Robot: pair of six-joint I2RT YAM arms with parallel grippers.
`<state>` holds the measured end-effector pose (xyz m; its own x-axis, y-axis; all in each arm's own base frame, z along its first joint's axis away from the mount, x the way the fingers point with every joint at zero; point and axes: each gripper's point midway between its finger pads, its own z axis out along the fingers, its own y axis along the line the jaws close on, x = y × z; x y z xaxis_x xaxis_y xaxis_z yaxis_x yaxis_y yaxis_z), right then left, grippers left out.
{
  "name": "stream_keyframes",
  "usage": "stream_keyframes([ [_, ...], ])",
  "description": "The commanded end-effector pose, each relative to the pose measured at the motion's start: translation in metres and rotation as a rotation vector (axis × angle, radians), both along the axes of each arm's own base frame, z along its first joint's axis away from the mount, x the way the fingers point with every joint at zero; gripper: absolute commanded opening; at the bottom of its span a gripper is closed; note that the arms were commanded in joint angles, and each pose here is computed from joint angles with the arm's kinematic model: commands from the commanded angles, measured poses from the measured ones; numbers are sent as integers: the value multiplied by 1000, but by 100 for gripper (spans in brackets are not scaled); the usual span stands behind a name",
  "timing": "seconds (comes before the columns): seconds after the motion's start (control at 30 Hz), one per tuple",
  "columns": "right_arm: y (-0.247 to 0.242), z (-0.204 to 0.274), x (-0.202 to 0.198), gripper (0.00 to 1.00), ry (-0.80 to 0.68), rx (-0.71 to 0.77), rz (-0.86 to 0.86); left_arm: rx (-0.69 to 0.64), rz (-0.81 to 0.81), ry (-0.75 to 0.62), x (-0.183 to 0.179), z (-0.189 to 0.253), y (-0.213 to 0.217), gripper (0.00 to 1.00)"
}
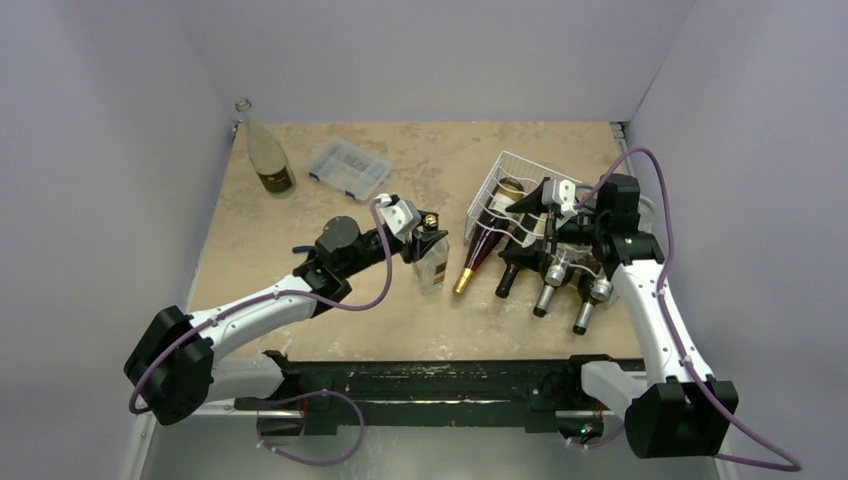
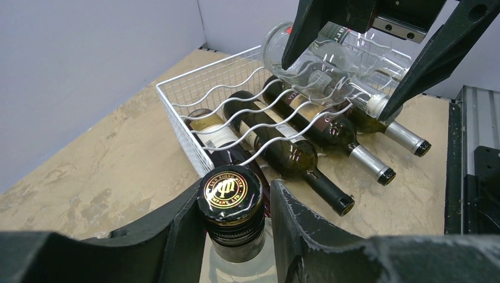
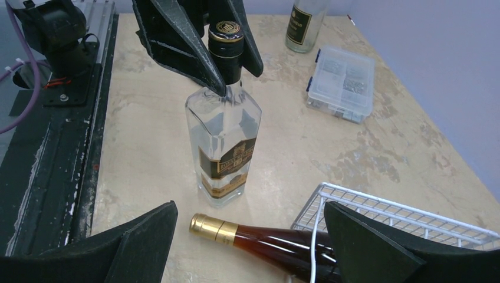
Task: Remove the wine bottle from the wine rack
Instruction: Pick up the wine bottle from the center of the board.
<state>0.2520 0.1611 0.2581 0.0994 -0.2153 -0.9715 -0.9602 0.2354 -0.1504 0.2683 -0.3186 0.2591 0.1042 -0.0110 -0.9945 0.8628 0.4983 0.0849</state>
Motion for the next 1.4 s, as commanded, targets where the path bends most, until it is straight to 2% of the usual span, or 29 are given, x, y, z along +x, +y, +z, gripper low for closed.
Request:
stream_keyframes([
  [0.0,1,5,-5,99,-20,17,27,-28,-5,-59,1,23,-4,40],
  [0.1,1,5,-5,99,-20,18,27,-29,-5,-60,0,24,-4,39],
  [0.33,1,5,-5,99,-19,19,29,-27,-4,-58,0,23,-4,26],
  [0.53,1,6,-6,99,-21,21,31,-30,-15,-53,-2,24,-5,1],
  [0.57,1,6,-6,99,-21,21,30,-33,-16,-48,-3,24,-4,0],
  [0.93,1,6,-6,99,-23,23,30,-128,60,-52,-1,47,10,0],
  [1.37,1,7,-7,99,-24,24,30,-250,212,-95,0,91,48,0],
])
